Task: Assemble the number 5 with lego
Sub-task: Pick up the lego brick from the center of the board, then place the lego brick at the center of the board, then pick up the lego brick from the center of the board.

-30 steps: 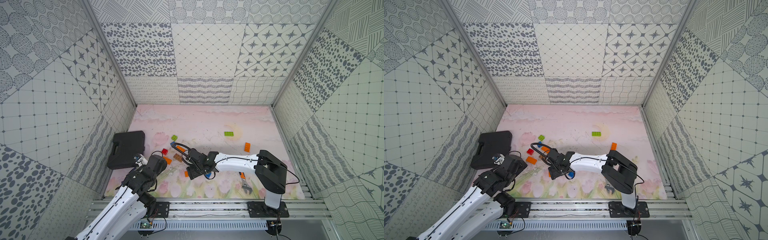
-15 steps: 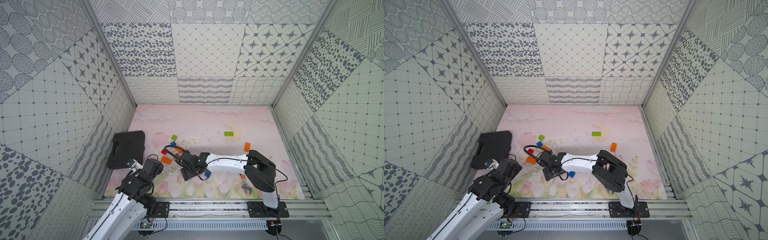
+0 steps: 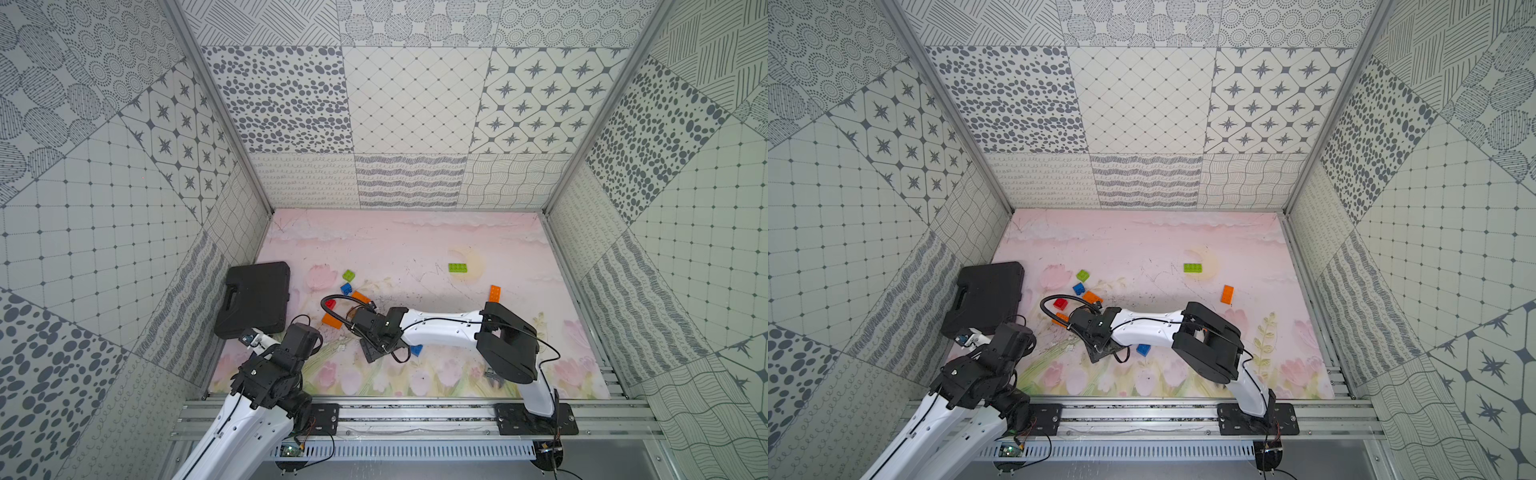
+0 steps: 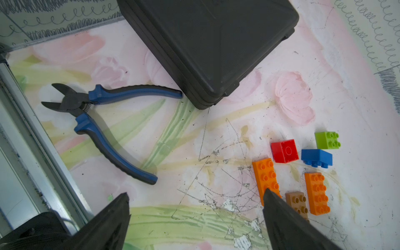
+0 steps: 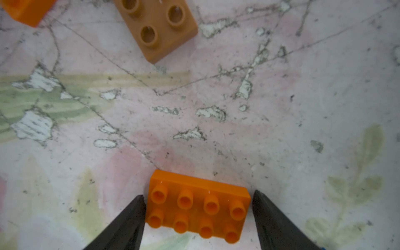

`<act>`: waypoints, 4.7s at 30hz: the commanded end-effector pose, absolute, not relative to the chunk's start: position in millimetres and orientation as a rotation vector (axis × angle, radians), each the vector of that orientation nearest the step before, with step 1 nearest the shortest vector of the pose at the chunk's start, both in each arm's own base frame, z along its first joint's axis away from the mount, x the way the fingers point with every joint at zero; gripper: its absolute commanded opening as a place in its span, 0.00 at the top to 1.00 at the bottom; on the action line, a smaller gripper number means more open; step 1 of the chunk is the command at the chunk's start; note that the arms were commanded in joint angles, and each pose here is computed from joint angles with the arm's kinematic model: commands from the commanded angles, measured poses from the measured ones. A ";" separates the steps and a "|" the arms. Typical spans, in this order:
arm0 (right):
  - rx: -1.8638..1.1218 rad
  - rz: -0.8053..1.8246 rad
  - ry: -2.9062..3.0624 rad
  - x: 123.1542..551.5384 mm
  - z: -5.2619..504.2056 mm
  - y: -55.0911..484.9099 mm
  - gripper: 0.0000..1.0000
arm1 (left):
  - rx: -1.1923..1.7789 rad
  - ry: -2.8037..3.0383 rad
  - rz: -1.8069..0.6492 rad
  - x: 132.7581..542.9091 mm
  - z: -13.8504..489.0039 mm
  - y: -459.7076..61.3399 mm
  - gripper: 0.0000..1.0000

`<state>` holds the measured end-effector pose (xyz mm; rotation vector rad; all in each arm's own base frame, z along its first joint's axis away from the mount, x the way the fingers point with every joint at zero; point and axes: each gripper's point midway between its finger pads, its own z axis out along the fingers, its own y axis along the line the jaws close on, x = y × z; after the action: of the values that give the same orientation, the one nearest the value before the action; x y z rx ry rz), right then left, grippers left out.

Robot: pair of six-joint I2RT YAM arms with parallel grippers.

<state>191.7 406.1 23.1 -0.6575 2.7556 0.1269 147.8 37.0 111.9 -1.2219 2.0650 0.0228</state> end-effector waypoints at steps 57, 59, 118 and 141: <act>-0.106 0.223 2.905 280.3 34.6 279.6 0.27 | -0.318 2.591 -0.493 251.6 94.0 -175.9 0.01; -0.114 0.234 2.888 280.1 45.1 278.6 0.19 | -0.313 2.590 -0.496 251.3 95.8 -176.4 0.01; -1.052 0.228 2.748 179.1 25.6 309.2 0.53 | -0.488 2.474 -0.340 218.7 89.0 -110.8 0.01; -1.014 0.217 2.745 182.4 24.2 307.9 0.64 | -0.495 2.481 -0.337 217.7 85.7 -110.6 0.01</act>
<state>178.3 308.1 27.5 -1.0450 2.7481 0.2413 218.8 -115.4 88.0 -0.4892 2.4766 -0.3770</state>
